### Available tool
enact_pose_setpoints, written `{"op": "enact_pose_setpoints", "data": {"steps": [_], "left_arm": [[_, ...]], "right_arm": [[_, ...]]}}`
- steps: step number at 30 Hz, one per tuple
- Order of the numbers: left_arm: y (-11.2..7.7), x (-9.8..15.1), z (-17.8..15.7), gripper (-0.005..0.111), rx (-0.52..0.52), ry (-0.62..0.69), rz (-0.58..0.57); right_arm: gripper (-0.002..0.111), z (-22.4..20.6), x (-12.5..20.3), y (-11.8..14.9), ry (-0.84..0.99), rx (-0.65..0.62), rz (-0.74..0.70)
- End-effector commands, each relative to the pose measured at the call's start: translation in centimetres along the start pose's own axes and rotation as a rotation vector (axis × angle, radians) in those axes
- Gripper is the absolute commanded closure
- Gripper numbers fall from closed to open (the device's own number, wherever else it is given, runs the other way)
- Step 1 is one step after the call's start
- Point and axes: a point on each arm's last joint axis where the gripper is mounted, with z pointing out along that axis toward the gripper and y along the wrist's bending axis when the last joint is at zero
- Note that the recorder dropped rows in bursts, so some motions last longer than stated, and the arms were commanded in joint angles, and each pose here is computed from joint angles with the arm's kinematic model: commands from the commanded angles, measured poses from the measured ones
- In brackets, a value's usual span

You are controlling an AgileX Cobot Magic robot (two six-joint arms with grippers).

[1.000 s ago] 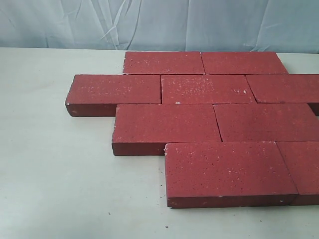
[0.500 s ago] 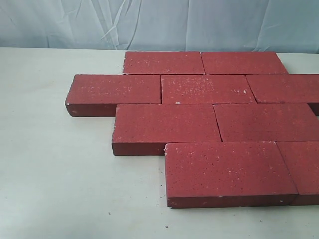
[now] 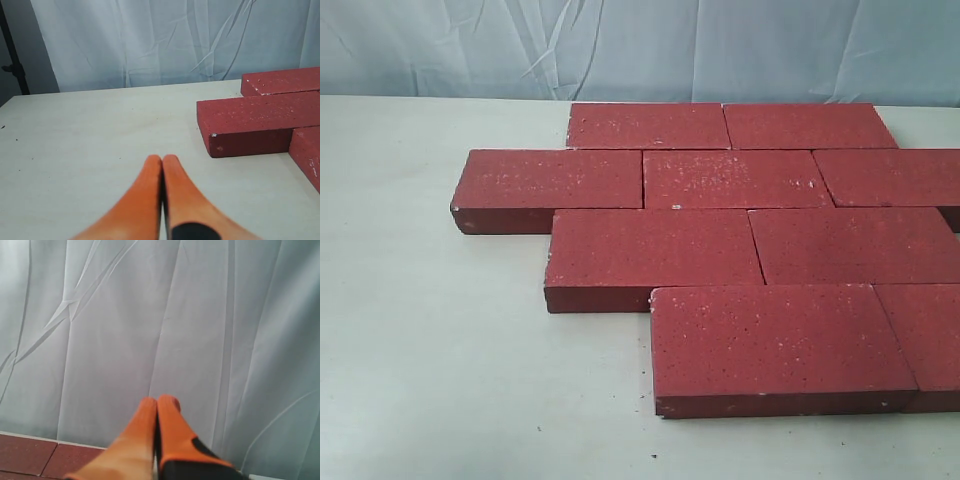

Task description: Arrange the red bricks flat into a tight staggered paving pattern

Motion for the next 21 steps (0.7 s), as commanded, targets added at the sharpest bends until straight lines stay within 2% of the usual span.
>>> {"op": "enact_pose_setpoints", "data": {"steps": [1,5,13,21], "left_arm": [[0.0,0.1,0.0,0.107,0.001,0.002,-0.001],[0.0,0.1,0.0,0.107,0.001,0.002,-0.001],[0.0,0.1,0.0,0.107,0.001,0.002,-0.001],[0.0,0.1,0.0,0.107,0.001,0.002,-0.001]], "right_arm": [[0.109,0.0,0.6,0.2,0.034,-0.013,0.056],[0.109,-0.2,2.1,0.5,0.063,-0.020,0.069],[0.109,-1.6,8.4,1.8,0.171,-0.034,0.128],[0.109,-2.9,12.9,2.6,0.206,-0.038,0.133]]}}
